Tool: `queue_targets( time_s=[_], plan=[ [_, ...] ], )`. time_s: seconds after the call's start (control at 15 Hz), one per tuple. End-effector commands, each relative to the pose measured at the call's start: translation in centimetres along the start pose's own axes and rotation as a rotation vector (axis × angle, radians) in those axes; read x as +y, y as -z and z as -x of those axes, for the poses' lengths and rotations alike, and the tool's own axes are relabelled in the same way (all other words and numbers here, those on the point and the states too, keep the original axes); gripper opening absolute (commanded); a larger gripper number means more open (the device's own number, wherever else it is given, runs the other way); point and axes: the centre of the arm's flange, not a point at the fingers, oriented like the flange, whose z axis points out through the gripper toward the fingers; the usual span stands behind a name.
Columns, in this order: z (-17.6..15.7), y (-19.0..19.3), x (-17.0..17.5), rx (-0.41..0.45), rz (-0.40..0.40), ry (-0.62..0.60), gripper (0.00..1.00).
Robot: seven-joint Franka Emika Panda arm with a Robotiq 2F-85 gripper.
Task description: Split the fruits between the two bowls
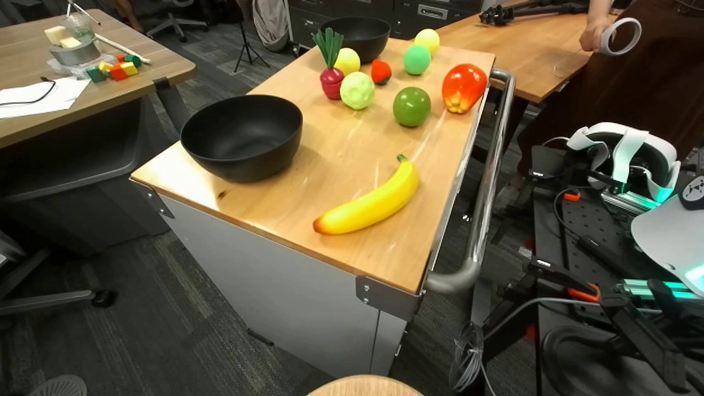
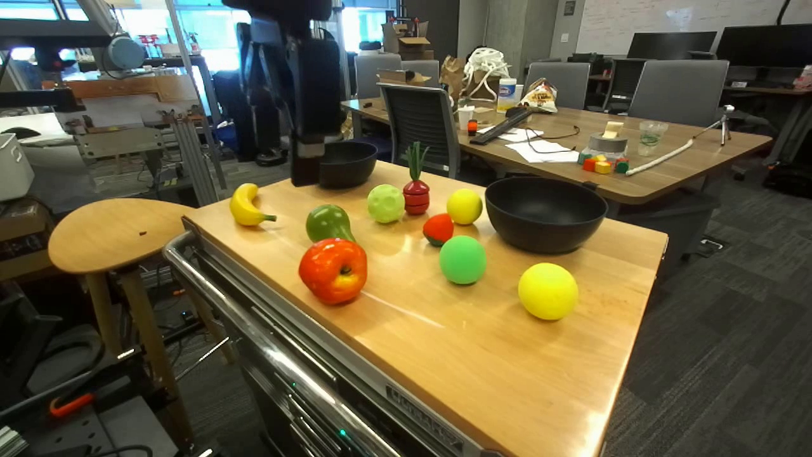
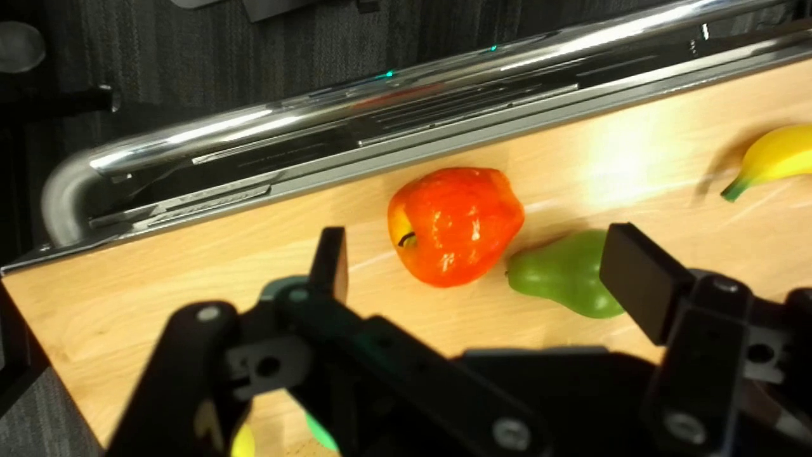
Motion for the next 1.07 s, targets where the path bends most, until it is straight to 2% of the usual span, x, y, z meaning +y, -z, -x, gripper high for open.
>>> queue_targets(
  time_s=[0.0, 0.13, 0.4, 0.47, 0.53, 0.8, 1.0],
  plan=[
    [-3.2, -2.7, 2.3, 0.048, 0.024, 0.018, 1.0],
    [-4.2, -4.7, 3.2, 0.063, 0.045, 0.036, 1.0],
    [-4.4, -8.2, 2.6, 0.043, 0.014, 0.145, 1.0],
    [-4.0, -8.5, 2.2, 0.017, 0.005, 0.164, 1.0],
    [-4.2, -8.3, 2.7, 0.013, 0.026, 0.115, 1.0],
    [-4.1, -9.0, 2.3, -0.003, 0.021, 0.146, 1.0],
    [-3.6, -9.2, 0.7, 0.04, -0.075, 0.228, 1.0]
  ],
)
